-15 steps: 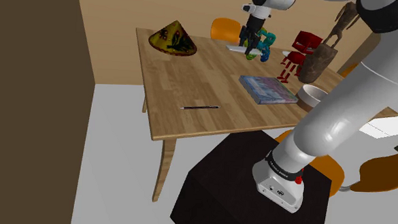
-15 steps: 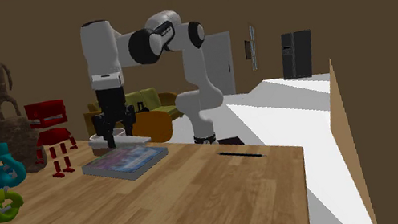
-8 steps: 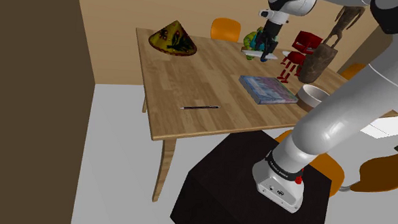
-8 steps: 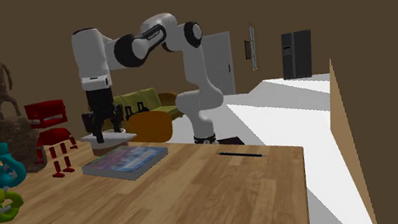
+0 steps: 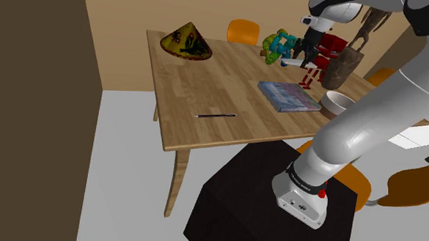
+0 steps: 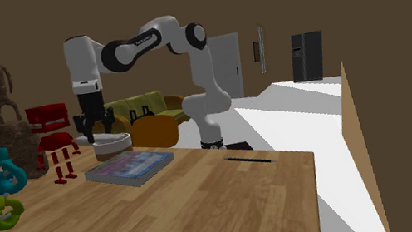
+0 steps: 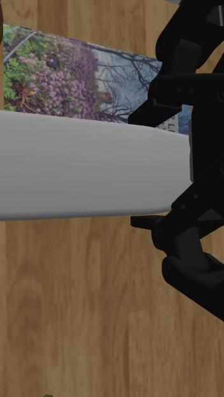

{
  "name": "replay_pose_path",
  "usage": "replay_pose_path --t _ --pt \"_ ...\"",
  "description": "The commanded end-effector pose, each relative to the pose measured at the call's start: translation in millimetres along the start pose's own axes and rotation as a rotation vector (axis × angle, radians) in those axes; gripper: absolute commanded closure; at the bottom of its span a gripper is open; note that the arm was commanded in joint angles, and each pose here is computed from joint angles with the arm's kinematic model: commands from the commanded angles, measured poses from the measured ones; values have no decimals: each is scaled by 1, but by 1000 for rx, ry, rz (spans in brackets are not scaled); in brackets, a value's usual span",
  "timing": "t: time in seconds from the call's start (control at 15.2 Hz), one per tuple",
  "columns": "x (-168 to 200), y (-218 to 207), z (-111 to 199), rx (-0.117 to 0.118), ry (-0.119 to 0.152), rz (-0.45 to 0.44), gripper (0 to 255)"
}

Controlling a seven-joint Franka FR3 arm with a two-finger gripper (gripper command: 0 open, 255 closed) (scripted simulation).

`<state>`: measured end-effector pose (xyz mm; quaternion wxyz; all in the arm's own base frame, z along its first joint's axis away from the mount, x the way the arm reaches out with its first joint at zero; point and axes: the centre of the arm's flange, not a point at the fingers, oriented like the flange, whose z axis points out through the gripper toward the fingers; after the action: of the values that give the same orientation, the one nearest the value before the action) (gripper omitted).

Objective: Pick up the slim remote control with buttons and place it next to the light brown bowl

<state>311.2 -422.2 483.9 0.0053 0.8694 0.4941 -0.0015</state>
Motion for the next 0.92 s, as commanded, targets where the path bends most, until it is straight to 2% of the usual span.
replay_pose_path --t 0.0,0.86 --pt "-27 -11 2 0 0 -2 255" --pt "-189 -68 2 0 0 -2 255"
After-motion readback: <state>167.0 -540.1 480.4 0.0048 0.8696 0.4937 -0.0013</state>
